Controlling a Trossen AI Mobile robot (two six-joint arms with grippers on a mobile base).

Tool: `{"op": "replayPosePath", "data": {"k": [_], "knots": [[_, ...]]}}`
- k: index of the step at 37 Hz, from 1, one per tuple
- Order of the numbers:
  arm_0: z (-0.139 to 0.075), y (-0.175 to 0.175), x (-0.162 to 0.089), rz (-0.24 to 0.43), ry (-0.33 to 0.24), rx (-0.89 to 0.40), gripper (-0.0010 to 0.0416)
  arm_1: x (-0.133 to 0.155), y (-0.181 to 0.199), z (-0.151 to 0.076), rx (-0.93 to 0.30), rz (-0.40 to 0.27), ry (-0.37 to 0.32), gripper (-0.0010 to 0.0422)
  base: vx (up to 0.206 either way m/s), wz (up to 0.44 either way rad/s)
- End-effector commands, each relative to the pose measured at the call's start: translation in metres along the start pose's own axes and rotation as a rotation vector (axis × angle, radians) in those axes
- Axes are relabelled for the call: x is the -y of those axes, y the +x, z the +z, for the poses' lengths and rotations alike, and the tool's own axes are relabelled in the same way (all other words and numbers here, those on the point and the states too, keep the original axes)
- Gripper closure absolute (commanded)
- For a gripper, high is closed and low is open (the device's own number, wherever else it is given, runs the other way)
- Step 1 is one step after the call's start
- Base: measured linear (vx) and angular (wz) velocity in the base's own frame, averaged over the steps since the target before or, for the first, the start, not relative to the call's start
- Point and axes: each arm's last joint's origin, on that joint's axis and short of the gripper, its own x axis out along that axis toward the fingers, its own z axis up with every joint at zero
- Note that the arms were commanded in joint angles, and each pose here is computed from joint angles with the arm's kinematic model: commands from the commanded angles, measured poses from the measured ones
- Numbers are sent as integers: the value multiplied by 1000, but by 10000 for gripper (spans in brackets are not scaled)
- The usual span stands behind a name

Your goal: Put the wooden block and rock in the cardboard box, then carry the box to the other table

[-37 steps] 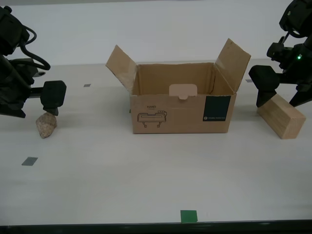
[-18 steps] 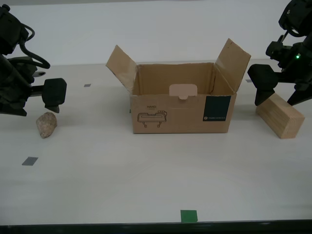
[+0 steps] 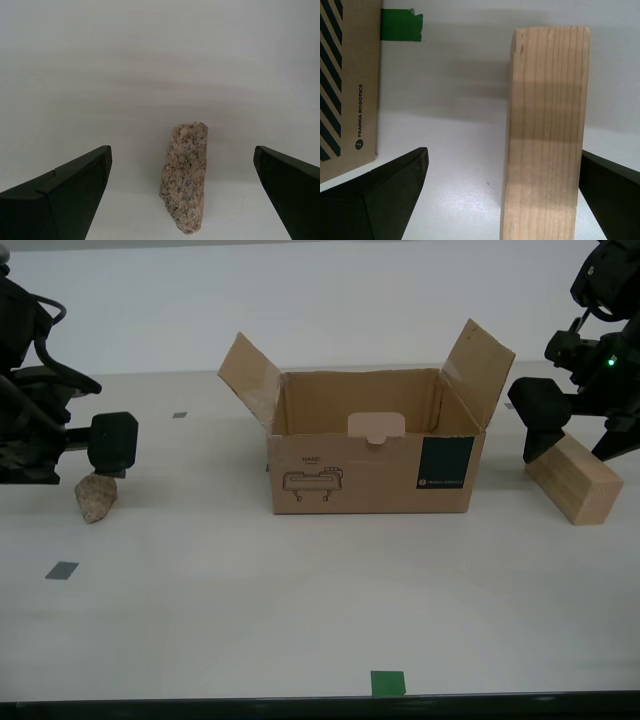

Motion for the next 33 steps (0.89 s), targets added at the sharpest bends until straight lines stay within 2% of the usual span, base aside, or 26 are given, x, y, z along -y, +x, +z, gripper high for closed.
{"op": "replayPosePath", "data": {"k": [1,7,12,17,33], "knots": [[1,0,0,-1,-10,5,7,0,0,1,15,1,10,23,0,0],[1,0,0,-1,-15,6,7,0,2,-1,-2,2,20,23,0,0],[1,0,0,-1,-17,7,7,-1,17,-12,-92,15,27,23,0,0],[1,0,0,-1,-17,6,8,1,28,-8,-160,23,44,23,0,0],[1,0,0,-1,-17,8,8,1,29,-6,-145,22,42,23,0,0]]}}
